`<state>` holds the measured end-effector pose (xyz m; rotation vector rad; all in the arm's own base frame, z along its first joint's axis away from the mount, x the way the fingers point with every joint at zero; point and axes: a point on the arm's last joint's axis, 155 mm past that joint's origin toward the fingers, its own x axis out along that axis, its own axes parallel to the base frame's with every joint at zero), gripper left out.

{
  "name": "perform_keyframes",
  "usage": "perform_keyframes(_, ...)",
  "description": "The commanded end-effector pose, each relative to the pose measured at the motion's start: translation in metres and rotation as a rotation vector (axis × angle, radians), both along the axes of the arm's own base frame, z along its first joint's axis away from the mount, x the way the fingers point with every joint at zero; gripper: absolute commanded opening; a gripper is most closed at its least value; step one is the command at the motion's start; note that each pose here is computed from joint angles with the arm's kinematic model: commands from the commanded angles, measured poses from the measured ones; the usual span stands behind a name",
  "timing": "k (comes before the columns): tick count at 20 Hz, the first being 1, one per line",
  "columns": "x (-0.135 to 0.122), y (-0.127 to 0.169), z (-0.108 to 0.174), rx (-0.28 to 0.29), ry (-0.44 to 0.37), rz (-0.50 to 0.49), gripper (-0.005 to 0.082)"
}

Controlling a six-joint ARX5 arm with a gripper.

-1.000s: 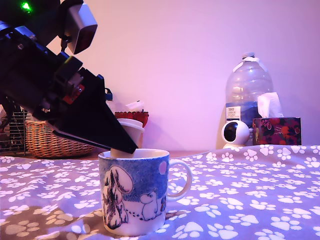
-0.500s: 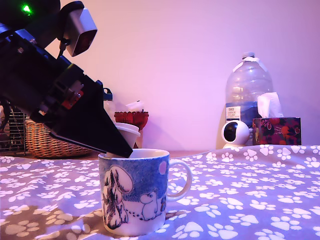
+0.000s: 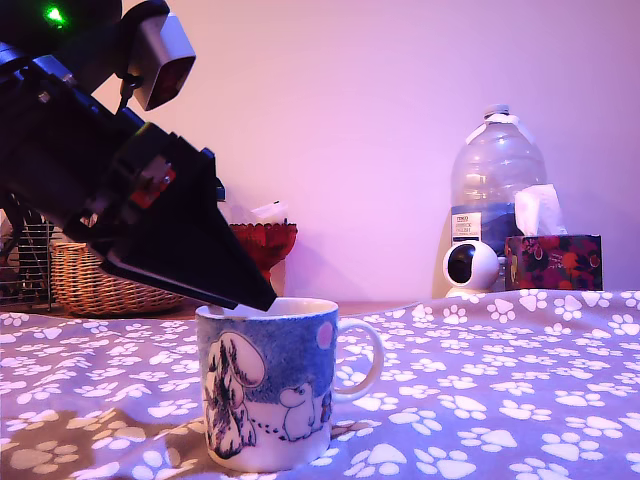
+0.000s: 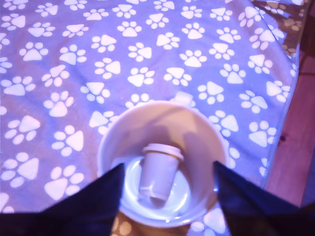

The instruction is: Pick the coffee capsule and then drop it inside the coffee cup in front of you

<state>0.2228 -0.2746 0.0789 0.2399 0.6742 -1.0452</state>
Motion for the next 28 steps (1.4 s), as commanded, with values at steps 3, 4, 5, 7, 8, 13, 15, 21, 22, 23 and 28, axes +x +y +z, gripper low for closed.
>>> perform_keyframes(3, 0.003, -0.003, 0.012, -0.034, -0.002, 0.02, 0.062)
perform_keyframes(4, 0.003, -0.003, 0.015, -0.047, 0.008, 0.032, 0.0612)
perform_keyframes(5, 0.003, -0.003, 0.018, -0.053, 0.007, 0.035, 0.0585)
perform_keyframes(7, 0.001, 0.0, 0.023, -0.064, 0.021, 0.054, 0.046)
perform_keyframes(8, 0.001, 0.001, 0.028, -0.076, 0.021, 0.068, 0.035)
perform_keyframes(13, 0.005, 0.015, 0.051, -0.094, -0.03, 0.137, 0.0005)
perform_keyframes(15, 0.004, 0.027, 0.045, -0.052, -0.017, 0.176, 0.0001)
perform_keyframes(21, 0.015, 0.063, 0.027, 0.049, 0.022, 0.333, 0.0001)
perform_keyframes(22, 0.018, 0.071, 0.025, 0.062, 0.028, 0.365, 0.0001)
perform_keyframes(23, 0.02, 0.079, 0.023, 0.071, 0.041, 0.397, 0.0001)
perform_keyframes(28, 0.026, 0.1, 0.02, 0.077, 0.078, 0.485, 0.0001)
